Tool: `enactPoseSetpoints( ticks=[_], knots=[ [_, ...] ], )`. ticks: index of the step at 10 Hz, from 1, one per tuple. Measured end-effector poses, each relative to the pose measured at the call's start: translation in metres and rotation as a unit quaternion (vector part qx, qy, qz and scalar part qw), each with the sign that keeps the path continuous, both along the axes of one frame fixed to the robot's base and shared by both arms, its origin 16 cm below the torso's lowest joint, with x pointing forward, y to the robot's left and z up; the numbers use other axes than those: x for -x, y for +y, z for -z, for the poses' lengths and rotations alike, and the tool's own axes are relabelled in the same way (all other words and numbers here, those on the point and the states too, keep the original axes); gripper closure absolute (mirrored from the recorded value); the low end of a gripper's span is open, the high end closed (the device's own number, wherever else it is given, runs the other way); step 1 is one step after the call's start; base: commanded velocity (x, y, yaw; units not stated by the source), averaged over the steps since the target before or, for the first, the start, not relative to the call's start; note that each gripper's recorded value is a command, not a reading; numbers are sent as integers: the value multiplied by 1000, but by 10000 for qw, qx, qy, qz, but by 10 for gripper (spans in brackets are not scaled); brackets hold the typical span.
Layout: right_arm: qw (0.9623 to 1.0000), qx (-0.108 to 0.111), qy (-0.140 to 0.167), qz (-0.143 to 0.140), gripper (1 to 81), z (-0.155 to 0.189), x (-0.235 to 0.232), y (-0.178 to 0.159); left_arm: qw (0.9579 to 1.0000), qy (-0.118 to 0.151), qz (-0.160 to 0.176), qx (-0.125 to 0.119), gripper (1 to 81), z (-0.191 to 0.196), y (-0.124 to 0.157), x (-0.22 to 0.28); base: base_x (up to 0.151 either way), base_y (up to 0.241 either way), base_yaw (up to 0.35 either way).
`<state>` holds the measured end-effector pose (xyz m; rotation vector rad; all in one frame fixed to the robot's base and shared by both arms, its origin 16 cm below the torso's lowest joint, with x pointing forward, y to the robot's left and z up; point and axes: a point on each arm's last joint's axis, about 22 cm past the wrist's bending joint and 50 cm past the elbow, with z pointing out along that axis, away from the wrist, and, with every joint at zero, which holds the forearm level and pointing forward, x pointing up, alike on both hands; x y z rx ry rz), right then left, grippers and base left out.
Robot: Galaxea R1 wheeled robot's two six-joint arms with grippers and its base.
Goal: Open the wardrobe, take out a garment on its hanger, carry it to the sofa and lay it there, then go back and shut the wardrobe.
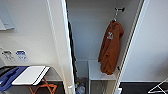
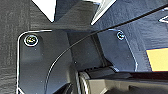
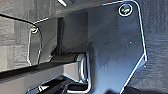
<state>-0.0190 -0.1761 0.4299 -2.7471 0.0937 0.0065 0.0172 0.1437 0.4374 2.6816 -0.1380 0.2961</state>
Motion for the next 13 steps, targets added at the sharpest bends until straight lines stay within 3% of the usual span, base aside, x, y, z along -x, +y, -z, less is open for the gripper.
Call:
enactPoseSetpoints(
  ticks=[3, 8, 10, 12, 13],
  knots=[
    [9996, 244, 120, -56, 10, 9, 10, 12, 10000, 25, 25, -64, 10, 3, -6, 2, 0, 0, 0],
    [9992, 244, 276, -171, 10, 8, 37, 19, 9997, -13, 102, -216, 10, 6, 6, 2, 0, 0, 0],
    [9992, 229, 266, -201, 10, 8, 37, 21, 9972, -231, 566, -419, 10, 9, 16, -1, 0, 0, 0],
    [9992, 212, 260, -203, 10, 7, 37, 24, 9904, -548, 1113, -606, 10, 10, 22, -13, 0, 0, 0],
    [9992, 212, 260, -203, 10, 7, 37, 24, 9892, -627, 1127, -692, 10, 12, 28, -26, 0, 0, 0]
  ],
)
